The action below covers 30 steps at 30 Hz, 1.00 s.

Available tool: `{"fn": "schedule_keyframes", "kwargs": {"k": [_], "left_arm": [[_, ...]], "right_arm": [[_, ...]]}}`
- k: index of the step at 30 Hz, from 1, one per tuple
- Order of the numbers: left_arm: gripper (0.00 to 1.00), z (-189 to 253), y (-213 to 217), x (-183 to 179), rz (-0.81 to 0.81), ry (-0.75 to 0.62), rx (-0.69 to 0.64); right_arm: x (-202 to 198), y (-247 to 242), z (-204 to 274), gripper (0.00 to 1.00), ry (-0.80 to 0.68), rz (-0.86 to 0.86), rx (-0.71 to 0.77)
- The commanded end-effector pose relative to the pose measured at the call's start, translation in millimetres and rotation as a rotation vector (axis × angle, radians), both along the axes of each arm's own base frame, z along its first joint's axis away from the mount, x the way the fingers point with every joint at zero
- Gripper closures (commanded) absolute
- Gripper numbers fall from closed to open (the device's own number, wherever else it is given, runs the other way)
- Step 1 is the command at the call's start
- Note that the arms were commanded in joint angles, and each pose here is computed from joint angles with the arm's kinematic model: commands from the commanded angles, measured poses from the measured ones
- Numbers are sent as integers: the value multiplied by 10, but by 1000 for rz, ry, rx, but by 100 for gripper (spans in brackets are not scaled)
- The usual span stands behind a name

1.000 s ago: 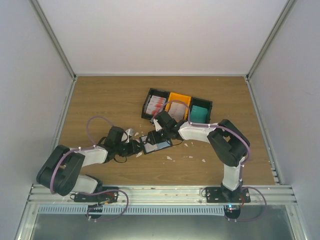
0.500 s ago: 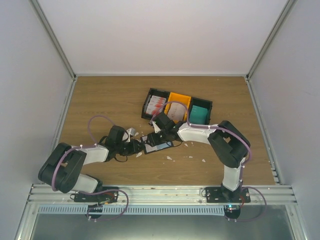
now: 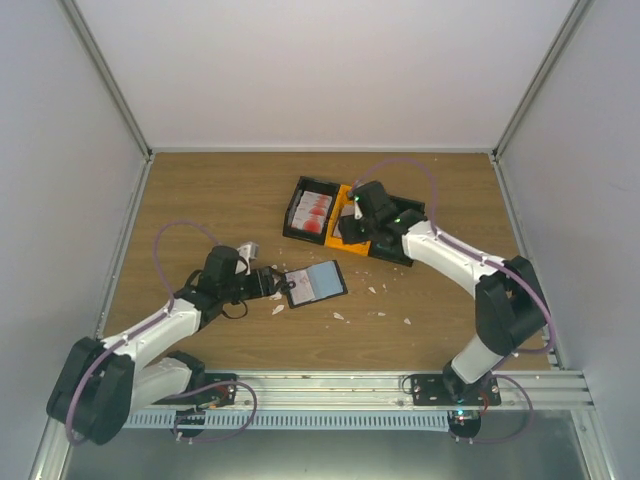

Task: Put the credit cards into the card holder
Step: Insert the credit card into the card holder, then pick up the credit card from the storage box.

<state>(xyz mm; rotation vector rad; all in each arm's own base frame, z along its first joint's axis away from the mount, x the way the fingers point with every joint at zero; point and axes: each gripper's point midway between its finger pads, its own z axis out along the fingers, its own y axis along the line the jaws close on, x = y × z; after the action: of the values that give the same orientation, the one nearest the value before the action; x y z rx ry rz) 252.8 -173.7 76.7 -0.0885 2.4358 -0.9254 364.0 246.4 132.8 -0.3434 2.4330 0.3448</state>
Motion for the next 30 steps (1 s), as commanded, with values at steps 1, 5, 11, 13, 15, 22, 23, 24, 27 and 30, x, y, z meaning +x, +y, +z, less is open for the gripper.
{"fn": "schedule_keyframes", "kwargs": {"k": [1,5,11,13,15,22,23,24,27,30], "left_arm": [[29,299,6,121,16,-91,9],[29,428,-105,165,-18,-104,-40],[29,490,-331,275,-96,-85,-103],[30,462,-399,327,-113,-57,-110],[32,428,-457,380,-131,-34,-112],[34,300,-501,495,-150,-5,-71],[34,297,-512,497,-156,-3,-73],[34,290,-516,503,-158,-2,-72],[34,237,-511,528,-152,5,-61],[34,229,-534,555,-155,12,-66]], "right_arm": [[253,-449,151,35,-16,48,-156],[322,-886,69,39,36,16,-203],[291,-1149,-99,61,123,67,-221],[313,-1253,-208,68,163,47,-257],[330,-1315,-306,74,192,32,-271],[368,-1234,-564,86,261,61,-247],[389,-1230,-573,85,262,75,-255],[395,-1222,-590,84,264,84,-257],[411,-1172,-614,77,260,110,-245],[429,-1051,-661,74,262,152,-225]]}}
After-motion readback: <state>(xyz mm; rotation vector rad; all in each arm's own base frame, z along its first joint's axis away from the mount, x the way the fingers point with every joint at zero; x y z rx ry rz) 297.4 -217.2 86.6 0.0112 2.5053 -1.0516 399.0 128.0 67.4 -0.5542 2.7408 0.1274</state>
